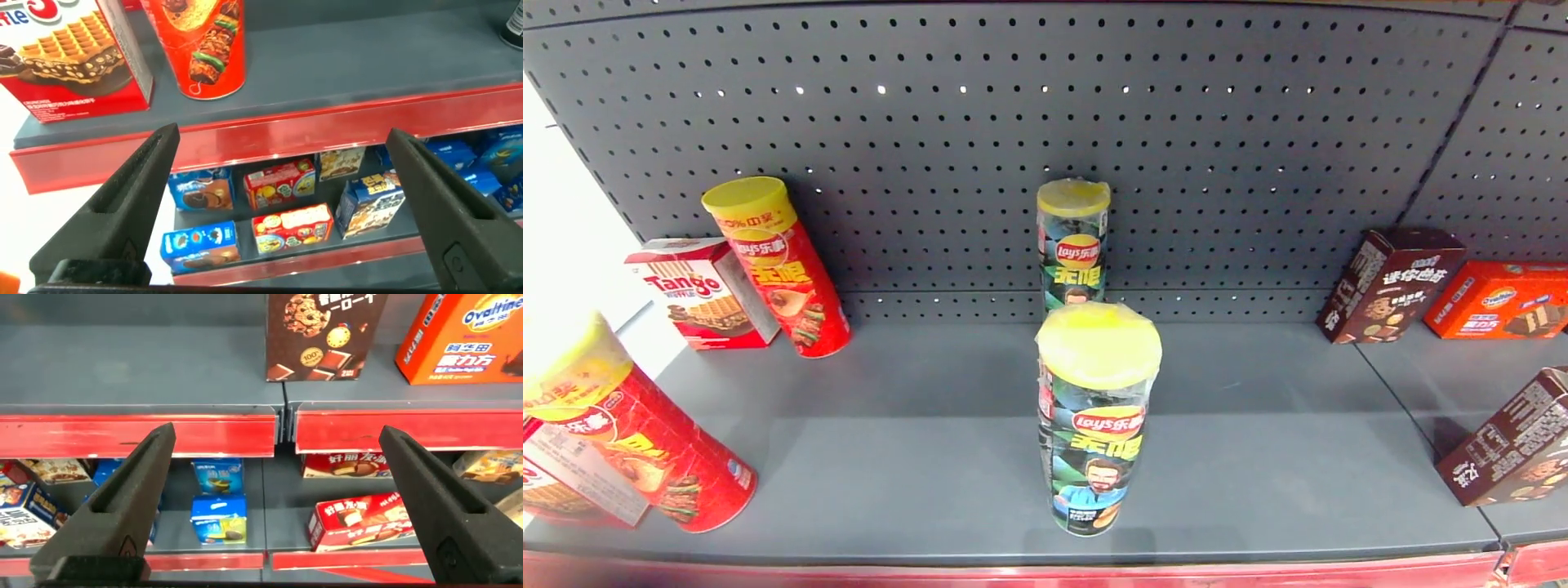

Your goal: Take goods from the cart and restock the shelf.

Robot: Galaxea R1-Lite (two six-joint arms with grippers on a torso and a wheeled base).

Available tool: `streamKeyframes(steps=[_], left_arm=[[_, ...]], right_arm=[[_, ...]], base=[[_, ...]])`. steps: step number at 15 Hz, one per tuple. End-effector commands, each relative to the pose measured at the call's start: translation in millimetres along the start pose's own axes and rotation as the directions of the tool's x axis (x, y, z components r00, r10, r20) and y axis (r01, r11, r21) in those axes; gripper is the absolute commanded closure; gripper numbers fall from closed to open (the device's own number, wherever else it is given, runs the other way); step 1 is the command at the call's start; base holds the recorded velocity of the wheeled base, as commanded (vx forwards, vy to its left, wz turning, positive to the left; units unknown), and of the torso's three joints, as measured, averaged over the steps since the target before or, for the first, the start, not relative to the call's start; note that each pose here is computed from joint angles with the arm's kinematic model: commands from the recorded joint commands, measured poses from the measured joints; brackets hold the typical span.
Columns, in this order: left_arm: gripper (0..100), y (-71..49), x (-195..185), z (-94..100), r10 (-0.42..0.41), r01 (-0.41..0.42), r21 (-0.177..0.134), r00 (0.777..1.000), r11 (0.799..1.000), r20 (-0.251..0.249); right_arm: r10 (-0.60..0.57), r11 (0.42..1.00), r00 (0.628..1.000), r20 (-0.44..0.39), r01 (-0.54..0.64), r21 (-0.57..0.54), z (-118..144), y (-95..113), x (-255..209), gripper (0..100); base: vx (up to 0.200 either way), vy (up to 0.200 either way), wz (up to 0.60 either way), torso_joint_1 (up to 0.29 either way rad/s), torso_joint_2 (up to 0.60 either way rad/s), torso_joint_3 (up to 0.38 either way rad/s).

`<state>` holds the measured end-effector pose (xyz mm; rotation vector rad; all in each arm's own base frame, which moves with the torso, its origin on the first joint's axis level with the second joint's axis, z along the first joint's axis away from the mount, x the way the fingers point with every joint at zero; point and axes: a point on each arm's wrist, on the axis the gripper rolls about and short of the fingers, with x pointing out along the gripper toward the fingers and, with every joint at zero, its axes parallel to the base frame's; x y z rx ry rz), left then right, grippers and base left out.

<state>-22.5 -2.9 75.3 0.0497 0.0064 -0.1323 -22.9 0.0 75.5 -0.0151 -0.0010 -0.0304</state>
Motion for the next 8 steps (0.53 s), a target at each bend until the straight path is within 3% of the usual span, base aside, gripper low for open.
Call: streamKeyframes(steps=[1,8], left_arm=[[0,0.0,0.0,0.0,0.0,0.0,0.0,1.0,1.0,0.001],[0,0.0,0.0,0.0,0.0,0.0,0.0,1.0,1.0,0.001]], right_arm=[[0.0,1.0,1.0,-0.001,0.0,0.0,0.0,0.0,0.1,0],[-0.002,1.0,1.0,-0.001,0.002,0.001,0.0,0.0,0.1,0]], base=[[0.0,0.0,0.0,0.0,0.0,0.0],[0.0,0.0,0.0,0.0,0.0,0.0]])
